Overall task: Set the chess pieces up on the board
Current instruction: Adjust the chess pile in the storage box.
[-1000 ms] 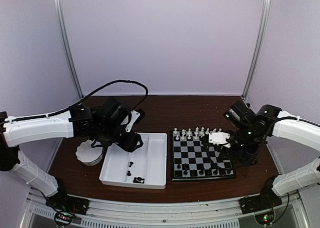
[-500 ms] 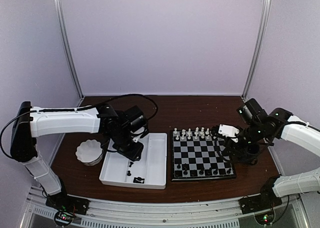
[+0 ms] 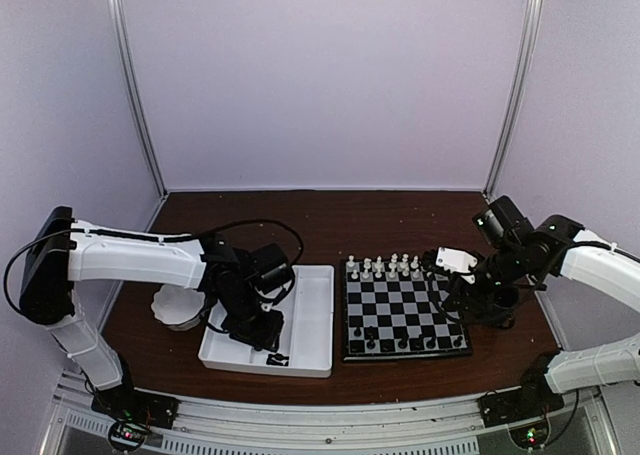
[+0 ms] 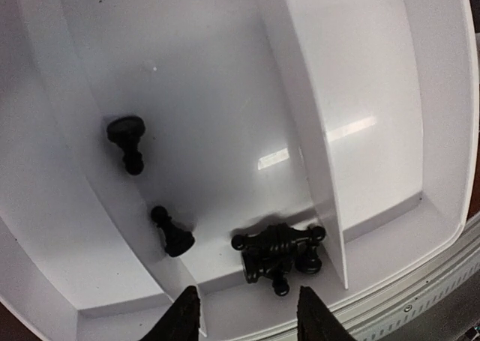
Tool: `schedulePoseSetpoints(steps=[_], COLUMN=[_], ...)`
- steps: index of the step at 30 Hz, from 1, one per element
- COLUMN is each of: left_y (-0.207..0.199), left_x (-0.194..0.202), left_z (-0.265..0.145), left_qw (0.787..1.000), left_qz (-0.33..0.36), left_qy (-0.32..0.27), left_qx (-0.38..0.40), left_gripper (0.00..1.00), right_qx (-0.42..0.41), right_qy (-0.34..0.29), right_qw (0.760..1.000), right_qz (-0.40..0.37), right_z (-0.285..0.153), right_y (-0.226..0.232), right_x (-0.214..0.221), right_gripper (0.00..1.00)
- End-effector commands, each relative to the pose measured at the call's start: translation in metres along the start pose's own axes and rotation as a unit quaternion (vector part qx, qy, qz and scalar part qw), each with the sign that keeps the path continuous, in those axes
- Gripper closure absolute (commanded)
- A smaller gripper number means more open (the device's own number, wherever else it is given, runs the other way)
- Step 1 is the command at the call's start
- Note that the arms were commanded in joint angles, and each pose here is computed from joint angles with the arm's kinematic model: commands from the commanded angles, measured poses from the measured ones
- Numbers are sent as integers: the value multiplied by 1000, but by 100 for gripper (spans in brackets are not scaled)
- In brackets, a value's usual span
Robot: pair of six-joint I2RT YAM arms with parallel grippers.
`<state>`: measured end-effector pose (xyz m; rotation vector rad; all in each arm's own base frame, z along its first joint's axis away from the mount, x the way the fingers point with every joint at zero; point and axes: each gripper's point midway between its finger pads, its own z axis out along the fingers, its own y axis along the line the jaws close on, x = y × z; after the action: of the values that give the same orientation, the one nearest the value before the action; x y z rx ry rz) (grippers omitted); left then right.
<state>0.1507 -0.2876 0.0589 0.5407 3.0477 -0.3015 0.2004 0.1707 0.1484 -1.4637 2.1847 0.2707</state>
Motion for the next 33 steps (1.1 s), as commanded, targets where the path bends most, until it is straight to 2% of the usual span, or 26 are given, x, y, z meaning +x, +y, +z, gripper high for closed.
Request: schedulePoseSetpoints(steps=[1, 8, 15, 21, 28, 33], left_y=[-13, -20, -15, -22, -1, 2], left_x=[-10, -10, -4, -4, -33, -58], left_z=[8, 26, 35, 49, 30, 2], left_qw=[999, 998, 997, 997, 998, 997], left_qz=[-38, -52, -65, -47, 22, 55], left_qy=[-18, 3, 21, 49, 28, -12], left_qx=[32, 37, 22, 26, -56, -50], left_gripper=[55, 57, 70, 80, 84, 85], right_qx=[-2, -3, -4, -6, -5, -2], right_qy=[-3, 1, 1, 3, 4, 4], right_qw=[1000, 1000, 1000, 1000, 1000, 1000], right_qz=[5, 6, 6, 6, 7, 10], right_z=[4, 5, 5, 6, 7, 5], right_y=[-1, -1, -1, 0, -1, -3], right_x=[1, 2, 2, 2, 3, 4], right_gripper=[60, 60, 60, 61, 61, 61])
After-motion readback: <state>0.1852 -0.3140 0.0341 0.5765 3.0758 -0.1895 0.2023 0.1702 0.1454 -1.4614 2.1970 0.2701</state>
